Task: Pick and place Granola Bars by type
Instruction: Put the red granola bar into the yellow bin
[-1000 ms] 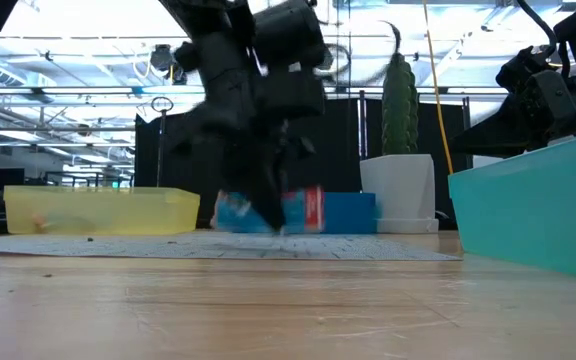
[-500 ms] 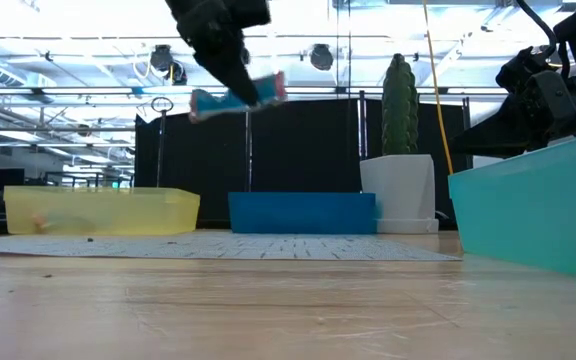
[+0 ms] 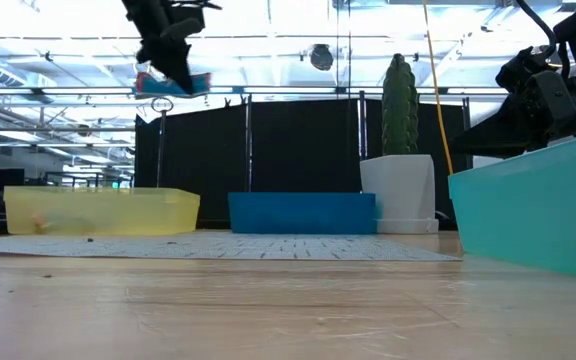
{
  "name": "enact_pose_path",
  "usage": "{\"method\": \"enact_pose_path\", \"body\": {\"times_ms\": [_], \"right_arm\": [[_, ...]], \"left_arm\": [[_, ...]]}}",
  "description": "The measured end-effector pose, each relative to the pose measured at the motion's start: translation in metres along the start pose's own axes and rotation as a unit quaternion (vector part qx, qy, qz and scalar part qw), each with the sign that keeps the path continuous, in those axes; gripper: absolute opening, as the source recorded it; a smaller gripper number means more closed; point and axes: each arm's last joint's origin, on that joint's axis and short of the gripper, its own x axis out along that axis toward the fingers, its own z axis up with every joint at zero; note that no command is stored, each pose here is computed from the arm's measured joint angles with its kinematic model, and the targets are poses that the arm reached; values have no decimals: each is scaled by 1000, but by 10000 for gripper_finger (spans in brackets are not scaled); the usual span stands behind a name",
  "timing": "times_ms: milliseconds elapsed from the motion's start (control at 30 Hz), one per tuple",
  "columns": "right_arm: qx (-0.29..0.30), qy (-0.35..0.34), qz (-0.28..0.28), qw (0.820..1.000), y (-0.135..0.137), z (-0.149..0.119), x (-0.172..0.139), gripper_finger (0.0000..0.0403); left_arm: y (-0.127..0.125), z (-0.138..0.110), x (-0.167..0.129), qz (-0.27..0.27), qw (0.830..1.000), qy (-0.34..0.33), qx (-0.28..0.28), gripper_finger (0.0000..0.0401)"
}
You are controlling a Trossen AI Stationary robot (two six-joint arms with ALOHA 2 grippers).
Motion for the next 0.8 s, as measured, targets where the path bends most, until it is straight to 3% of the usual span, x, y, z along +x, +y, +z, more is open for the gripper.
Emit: {"method": "enact_pose_path", "body": {"times_ms": [133,400,600,800], "right_arm": [[0,0,0,1000,0,0,0,157],[0,0,0,1000,0,0,0,157],[0,0,0,1000,0,0,0,157],[0,0,0,1000,0,0,0,157]], "left_arm": [[28,-3,-2,48,995,5,-83,10],[66,-7,2,110,970,1,-219,10],[64,-33,15,94,961,1,-261,10],[52,-74,43,89,940,26,-329,9]]}}
